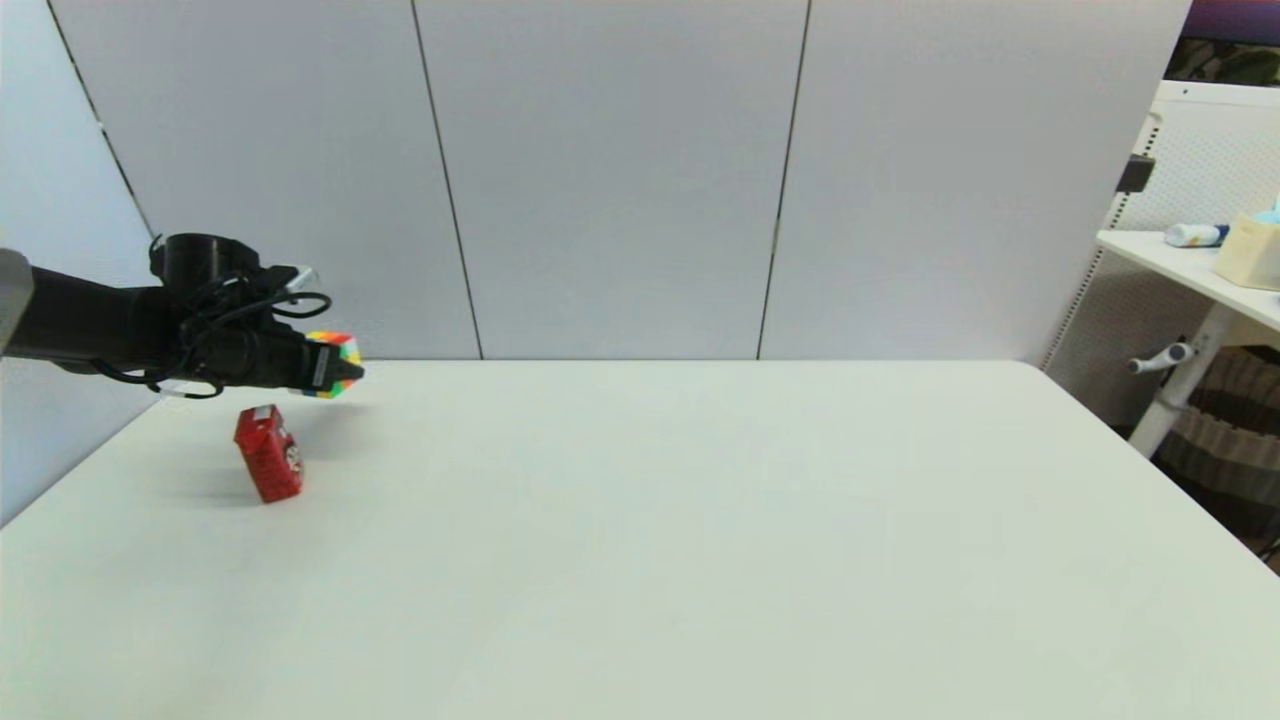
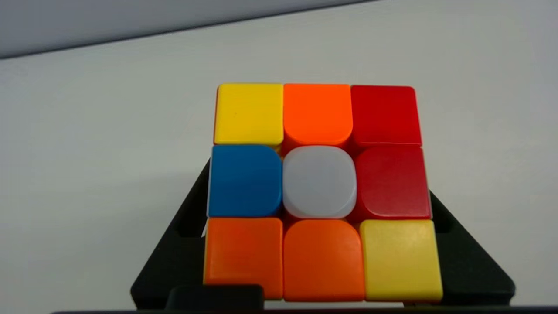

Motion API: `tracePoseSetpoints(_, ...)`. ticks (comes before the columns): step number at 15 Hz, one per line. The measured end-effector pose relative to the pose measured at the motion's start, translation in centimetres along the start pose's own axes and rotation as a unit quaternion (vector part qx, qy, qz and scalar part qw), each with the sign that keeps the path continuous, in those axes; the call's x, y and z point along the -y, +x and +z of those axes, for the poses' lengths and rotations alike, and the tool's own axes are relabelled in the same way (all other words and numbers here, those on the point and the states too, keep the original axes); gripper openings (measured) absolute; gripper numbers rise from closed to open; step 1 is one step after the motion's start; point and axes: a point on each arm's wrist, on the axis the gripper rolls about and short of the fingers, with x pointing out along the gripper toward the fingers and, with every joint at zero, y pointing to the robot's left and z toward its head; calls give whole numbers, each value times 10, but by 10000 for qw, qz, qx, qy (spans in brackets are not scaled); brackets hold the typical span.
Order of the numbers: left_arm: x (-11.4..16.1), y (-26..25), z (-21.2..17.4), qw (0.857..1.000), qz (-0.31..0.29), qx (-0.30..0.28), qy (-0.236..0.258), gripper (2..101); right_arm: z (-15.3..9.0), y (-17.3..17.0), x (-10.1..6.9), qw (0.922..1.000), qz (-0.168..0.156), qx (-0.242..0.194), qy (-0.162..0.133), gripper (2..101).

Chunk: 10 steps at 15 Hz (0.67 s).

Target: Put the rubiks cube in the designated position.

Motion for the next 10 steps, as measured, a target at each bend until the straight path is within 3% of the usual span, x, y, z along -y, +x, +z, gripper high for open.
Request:
tracePoseSetpoints(6,0,7,-2,10000,-13,39,16,772,0,0,0,10000,0,-2,0,980)
tracePoseSetpoints(10,-1,-12,18,9985,110,512,149,854,0,0,0,10000,0,-2,0,980)
